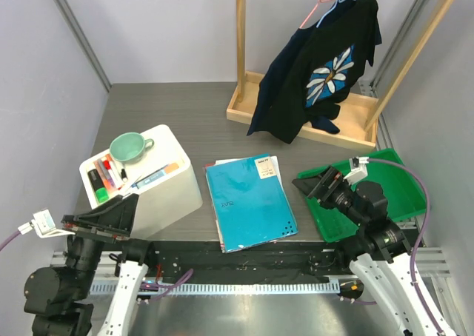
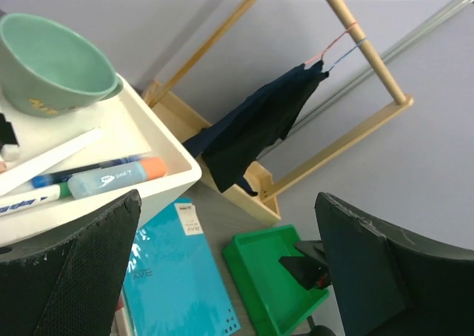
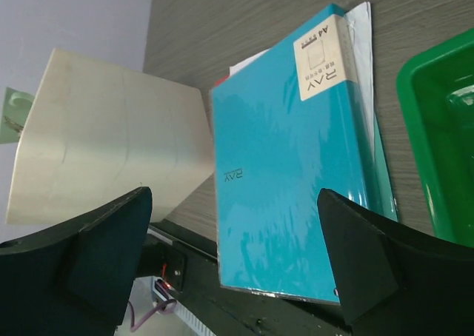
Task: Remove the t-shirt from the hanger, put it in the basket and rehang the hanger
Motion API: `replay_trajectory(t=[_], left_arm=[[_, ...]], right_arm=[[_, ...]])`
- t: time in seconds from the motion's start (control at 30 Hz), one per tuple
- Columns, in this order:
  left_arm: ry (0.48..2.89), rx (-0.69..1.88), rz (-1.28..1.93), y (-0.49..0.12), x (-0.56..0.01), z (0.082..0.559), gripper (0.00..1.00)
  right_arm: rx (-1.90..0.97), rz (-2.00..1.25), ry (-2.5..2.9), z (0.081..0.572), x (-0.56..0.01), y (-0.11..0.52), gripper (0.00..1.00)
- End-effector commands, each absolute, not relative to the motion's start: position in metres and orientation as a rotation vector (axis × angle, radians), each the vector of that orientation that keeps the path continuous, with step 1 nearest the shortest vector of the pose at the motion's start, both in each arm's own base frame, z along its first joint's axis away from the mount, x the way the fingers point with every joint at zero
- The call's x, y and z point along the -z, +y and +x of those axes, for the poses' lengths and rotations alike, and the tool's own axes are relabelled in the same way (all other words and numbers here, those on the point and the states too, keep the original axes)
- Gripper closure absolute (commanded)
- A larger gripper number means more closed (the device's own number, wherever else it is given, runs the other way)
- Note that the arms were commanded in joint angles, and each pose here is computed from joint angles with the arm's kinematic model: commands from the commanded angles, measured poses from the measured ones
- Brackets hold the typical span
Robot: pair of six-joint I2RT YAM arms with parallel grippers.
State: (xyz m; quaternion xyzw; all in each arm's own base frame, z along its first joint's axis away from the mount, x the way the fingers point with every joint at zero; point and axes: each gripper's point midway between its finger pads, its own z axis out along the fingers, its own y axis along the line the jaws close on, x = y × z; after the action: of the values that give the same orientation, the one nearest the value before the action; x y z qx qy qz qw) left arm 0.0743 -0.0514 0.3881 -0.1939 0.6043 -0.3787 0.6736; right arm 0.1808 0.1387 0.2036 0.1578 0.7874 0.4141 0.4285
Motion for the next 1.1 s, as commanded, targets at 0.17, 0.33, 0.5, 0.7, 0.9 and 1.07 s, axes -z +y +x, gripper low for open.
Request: replay_trajectory(t=[0.17,0.33,0.5,0.7,0.9,1.07], left_arm=[[1.565,0.839,-0.334,-0.070,-0.359,0.075,0.00],[1.649,0.848,-0.337,-0.076,-0.338,0.080,0.00],[1.716,0.866,-0.317,-0.083,-0.329,0.081,0.00],[1.746,0.867,-0.294,-0.086,-0.326,0.077,0.00],[1.779,0.881,-0.267,-0.089,-0.324,0.070,0.00],[1.778,0.890,-0.248,-0.091,-0.329,0.066,0.00]], right_arm=[[-0.908,0.294,1.934,0.188,-0.220,0.128,0.01],[-0.753,0.266,1.904,0.213,-0.259,0.116,0.01],[-0.524,0.263,1.919,0.266,-0.310,0.103,0.01],[-0.388,0.276,1.836,0.333,-0.390,0.102,0.01],[-0.349,0.336,1.700,0.389,-0.455,0.104,0.01],[-0.282,0.387,1.685,0.447,-0.457,0.112,0.07]])
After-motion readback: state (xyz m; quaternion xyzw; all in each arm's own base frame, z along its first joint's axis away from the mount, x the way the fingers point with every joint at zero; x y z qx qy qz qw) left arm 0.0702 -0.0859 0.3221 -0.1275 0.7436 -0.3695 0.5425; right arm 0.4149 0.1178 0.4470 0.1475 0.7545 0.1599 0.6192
